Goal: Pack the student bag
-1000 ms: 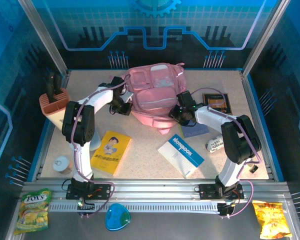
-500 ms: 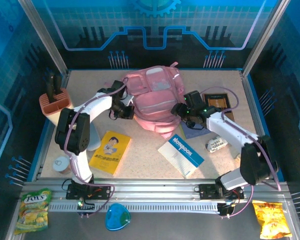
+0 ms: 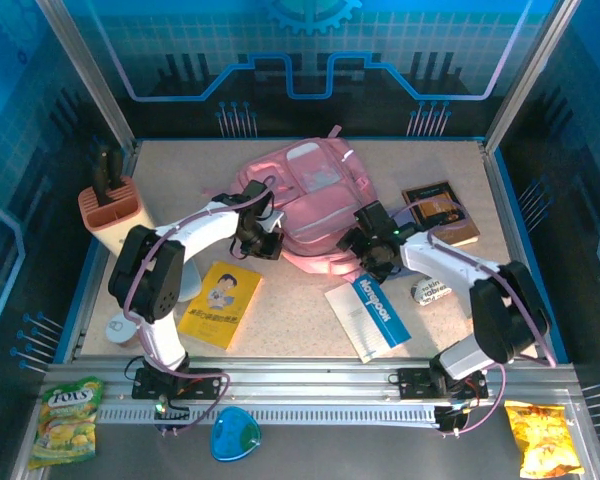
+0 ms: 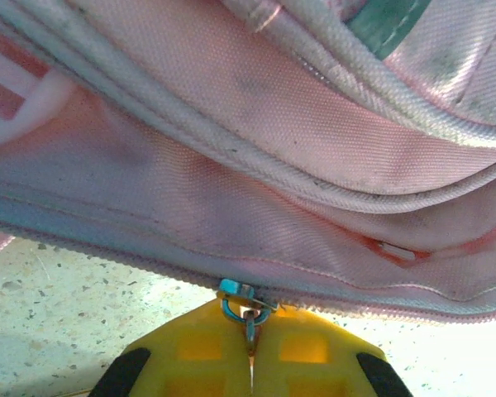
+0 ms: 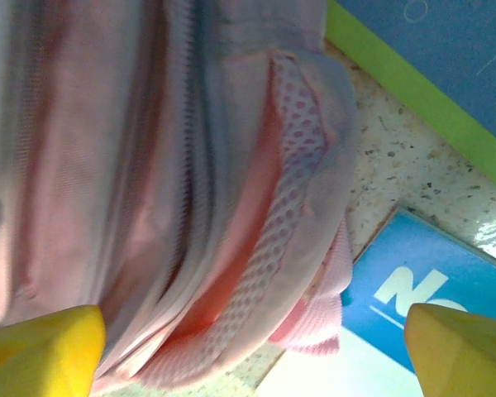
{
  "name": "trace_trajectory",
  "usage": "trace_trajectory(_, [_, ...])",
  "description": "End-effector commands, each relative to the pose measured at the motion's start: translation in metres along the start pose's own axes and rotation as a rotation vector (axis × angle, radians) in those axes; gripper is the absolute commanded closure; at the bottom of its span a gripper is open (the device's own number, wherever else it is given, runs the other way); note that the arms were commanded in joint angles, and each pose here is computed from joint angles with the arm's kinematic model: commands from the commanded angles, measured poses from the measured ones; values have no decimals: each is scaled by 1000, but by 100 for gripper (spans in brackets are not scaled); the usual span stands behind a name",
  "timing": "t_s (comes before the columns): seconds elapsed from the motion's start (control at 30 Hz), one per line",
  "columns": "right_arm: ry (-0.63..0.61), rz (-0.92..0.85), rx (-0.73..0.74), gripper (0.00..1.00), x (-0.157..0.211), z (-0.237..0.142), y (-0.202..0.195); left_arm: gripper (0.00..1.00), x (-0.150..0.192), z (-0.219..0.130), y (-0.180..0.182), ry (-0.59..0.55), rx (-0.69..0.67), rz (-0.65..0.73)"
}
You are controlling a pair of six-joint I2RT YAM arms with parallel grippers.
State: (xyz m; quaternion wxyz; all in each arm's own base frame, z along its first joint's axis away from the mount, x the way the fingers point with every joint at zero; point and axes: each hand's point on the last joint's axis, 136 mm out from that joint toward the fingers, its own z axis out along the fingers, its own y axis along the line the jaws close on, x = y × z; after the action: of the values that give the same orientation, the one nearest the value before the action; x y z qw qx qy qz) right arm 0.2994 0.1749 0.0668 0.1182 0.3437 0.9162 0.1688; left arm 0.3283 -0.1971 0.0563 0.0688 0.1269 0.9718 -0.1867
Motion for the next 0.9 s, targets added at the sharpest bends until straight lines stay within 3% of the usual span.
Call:
trace_trajectory(0.0, [9, 19, -9, 6, 0, 7, 16, 100, 3, -7, 2, -2, -23, 13])
trace_trajectory(0.13, [7, -4, 1, 7, -5, 18, 24, 100, 2, -6, 7, 11, -52, 16])
trace_trajectory(0.2, [8, -14, 6, 12, -6, 23, 25, 100, 2, -7, 10, 12, -72, 17])
trace_trajectory(0.43, [1, -32, 33, 51, -18, 32, 15, 100, -1, -9, 54, 69, -250, -43])
trace_trajectory(0.63, [-28, -73, 48, 70, -30, 31, 16, 99, -25, -18, 69, 34, -207, -69])
trace_trajectory(0.87, [-30, -150, -19, 75, -33, 25, 35, 95, -57, -30, 92, -33, -182, -106])
